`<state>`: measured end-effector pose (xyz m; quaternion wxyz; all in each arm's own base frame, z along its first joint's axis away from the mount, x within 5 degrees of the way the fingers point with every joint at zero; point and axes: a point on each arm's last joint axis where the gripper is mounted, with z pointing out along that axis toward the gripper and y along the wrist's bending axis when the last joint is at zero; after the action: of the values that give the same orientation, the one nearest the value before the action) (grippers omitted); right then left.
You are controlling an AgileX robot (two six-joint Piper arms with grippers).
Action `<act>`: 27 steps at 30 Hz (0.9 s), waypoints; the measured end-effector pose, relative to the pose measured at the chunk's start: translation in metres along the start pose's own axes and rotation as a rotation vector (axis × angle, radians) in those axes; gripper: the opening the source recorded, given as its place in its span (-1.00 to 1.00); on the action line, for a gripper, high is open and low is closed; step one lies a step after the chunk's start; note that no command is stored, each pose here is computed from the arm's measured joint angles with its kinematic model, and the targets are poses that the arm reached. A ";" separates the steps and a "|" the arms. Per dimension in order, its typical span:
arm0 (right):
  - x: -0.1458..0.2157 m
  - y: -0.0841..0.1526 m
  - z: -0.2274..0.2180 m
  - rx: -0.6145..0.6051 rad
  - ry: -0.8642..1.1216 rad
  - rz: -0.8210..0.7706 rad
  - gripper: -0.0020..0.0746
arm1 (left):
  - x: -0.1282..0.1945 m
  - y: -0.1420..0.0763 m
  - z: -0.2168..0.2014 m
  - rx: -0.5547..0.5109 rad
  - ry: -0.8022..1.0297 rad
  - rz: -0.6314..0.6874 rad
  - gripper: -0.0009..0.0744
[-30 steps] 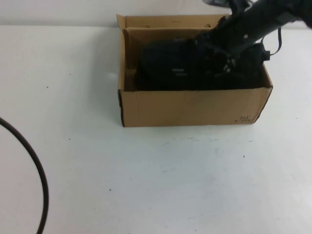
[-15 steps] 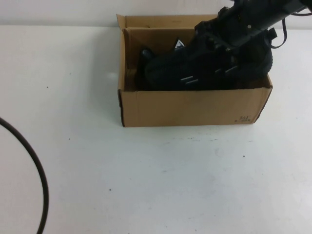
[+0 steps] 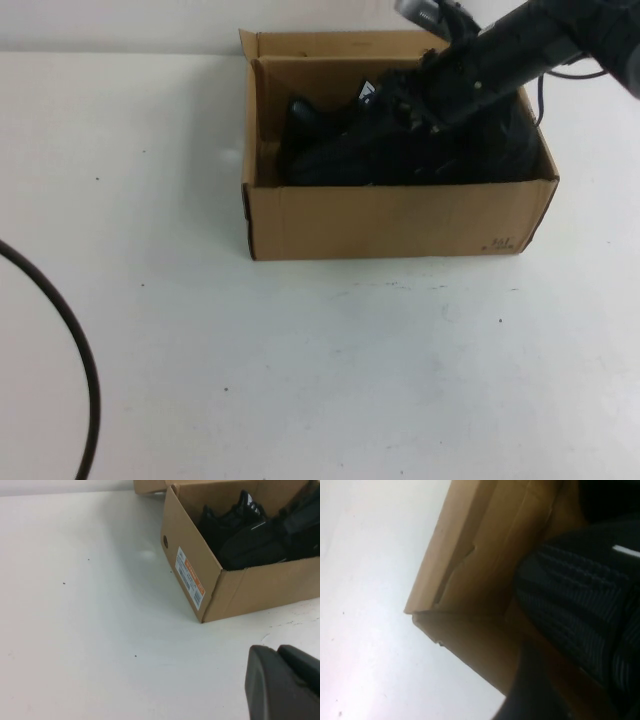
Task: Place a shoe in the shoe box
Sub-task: Place the shoe in the shoe box
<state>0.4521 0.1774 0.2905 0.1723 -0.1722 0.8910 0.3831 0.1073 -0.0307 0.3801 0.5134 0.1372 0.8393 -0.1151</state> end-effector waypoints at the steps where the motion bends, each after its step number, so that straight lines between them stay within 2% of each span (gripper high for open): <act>1: 0.000 0.000 0.003 -0.005 0.001 0.003 0.10 | 0.000 0.000 0.000 0.000 0.000 0.000 -0.98; 9: -0.002 0.012 0.021 -0.063 -0.038 0.017 0.10 | -0.001 0.000 0.000 -0.004 -0.010 0.000 -0.98; 21: 0.009 -0.022 0.048 0.083 0.058 0.061 0.09 | -0.001 0.001 0.000 -0.013 -0.008 0.007 -0.98; 27: 0.013 -0.034 0.046 0.215 0.098 0.070 0.09 | 0.000 0.002 0.000 -0.024 -0.003 0.018 -0.98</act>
<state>0.4638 0.1872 0.2341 0.1324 -0.1403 0.9397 0.2824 0.1082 -0.0287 0.3803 0.5174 0.1386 0.8385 -0.1005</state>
